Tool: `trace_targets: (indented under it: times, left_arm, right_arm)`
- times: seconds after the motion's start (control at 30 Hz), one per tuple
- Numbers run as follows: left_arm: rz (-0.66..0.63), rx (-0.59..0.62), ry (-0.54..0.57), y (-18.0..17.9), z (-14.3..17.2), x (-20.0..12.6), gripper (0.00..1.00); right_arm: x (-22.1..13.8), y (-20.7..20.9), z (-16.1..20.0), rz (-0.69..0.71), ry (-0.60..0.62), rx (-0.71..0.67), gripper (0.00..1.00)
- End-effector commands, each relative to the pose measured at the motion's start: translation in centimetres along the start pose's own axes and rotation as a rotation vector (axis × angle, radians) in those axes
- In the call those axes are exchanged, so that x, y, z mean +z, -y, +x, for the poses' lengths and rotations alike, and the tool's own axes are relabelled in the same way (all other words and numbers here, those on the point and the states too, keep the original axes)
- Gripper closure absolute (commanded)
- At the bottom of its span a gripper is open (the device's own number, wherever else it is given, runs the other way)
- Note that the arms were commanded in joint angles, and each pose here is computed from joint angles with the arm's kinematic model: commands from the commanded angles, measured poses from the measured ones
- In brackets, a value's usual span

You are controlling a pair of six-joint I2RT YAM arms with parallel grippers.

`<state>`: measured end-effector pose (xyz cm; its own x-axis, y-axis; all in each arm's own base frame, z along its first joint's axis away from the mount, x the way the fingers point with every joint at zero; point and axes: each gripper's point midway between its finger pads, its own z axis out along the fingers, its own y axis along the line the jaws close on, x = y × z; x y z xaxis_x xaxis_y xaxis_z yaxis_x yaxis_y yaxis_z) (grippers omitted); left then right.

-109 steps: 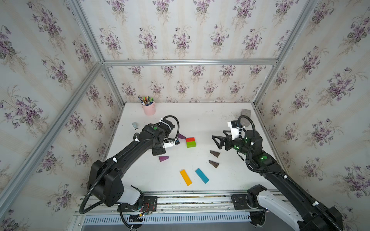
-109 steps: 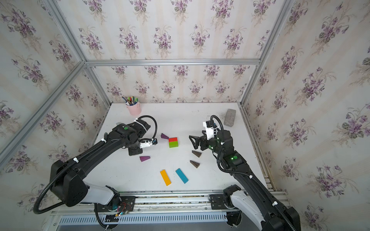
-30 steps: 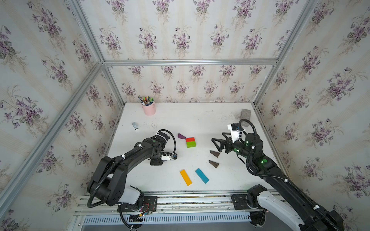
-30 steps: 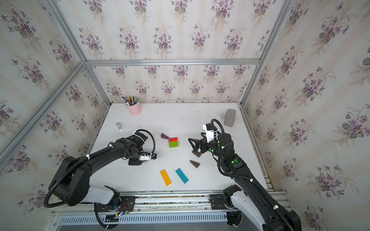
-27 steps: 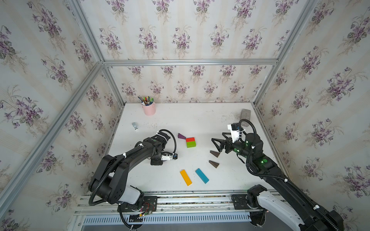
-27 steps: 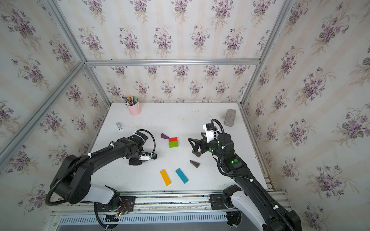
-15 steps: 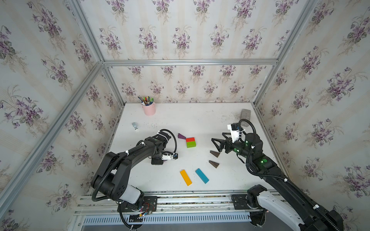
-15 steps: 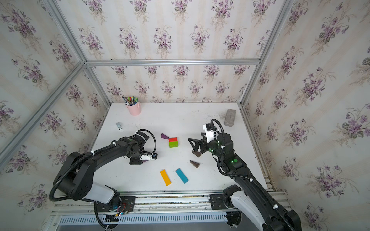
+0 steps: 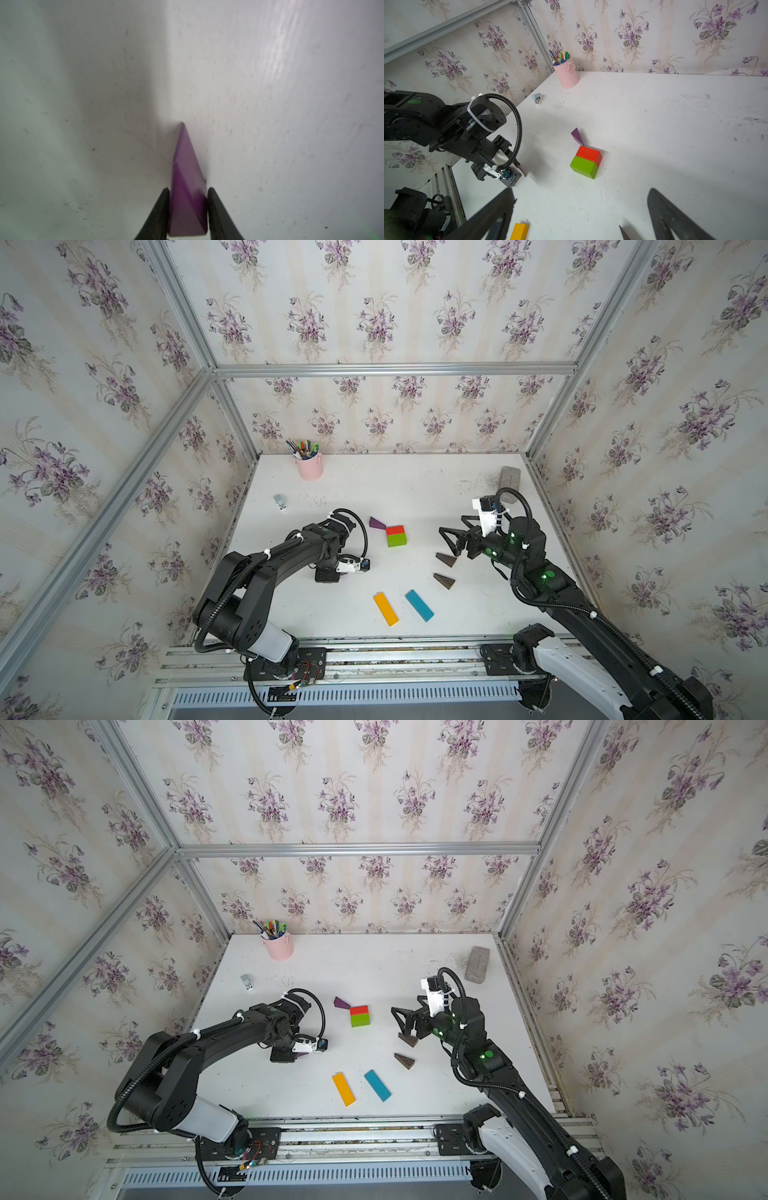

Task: Assemble a small pinwheel with building blocks
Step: Assemble the building block at the center of the board.

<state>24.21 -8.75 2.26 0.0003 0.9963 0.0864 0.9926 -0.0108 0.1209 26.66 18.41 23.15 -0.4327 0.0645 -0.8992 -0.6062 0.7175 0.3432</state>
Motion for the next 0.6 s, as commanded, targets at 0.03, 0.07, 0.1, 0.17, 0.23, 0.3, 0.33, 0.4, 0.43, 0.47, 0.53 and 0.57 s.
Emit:
trace_targets:
  times: [0.03, 0.07, 0.1, 0.17, 0.23, 0.3, 0.33, 0.4, 0.43, 0.47, 0.53, 0.57]
  left_arm:
    - [0.017, 0.004, 0.016, 0.2, -0.3, -0.1, 0.75]
    - [0.020, 0.002, 0.019, 0.2, -0.4, -0.1, 0.75]
    - [0.021, -0.002, 0.023, 0.2, -0.5, -0.1, 0.75]
    - [0.016, -0.025, 0.043, 0.0, -0.9, -0.4, 0.76]
    - [0.014, -0.062, 0.074, -0.4, -1.5, -0.8, 0.77]
    - [0.007, -0.110, 0.100, -0.8, -2.4, -1.4, 0.78]
    - [0.003, -0.137, 0.107, -1.1, -2.8, -1.6, 0.79]
    - [0.011, -0.174, 0.117, -1.2, -3.7, -1.8, 0.79]
    - [0.016, -0.183, 0.120, -1.2, -4.2, -1.9, 0.79]
    - [0.020, -0.195, 0.126, -1.3, -4.8, -2.0, 0.79]
    - [0.020, -0.223, 0.126, -1.7, -5.5, -2.1, 0.79]
    - [0.020, -0.237, 0.123, -2.1, -6.0, -2.3, 0.80]
  right_arm:
    - [-0.1, -0.1, -0.3, 0.000, 0.016, -0.017, 0.00]
    - [-0.1, 0.0, -0.3, 0.000, 0.016, -0.016, 0.00]
    - [-0.1, 0.0, -0.3, 0.000, 0.016, -0.017, 0.00]
    - [-0.1, -0.1, -0.4, 0.000, 0.018, -0.017, 0.00]
    - [-0.1, -0.1, -0.4, 0.000, 0.017, -0.017, 0.00]
    - [-0.1, -0.1, -0.4, 0.000, 0.018, -0.016, 0.00]
    - [-0.1, -0.1, -0.5, 0.002, 0.017, -0.013, 0.00]
    - [0.0, 0.2, -0.5, 0.015, 0.010, -0.006, 0.00]
    - [0.1, 0.4, -0.5, 0.028, 0.001, -0.001, 0.00]
    - [0.2, 0.7, -0.4, 0.042, -0.009, 0.001, 0.00]
    - [0.3, 1.1, -0.4, 0.062, -0.016, 0.008, 0.00]
    - [0.3, 1.3, -0.4, 0.073, -0.019, 0.012, 0.00]
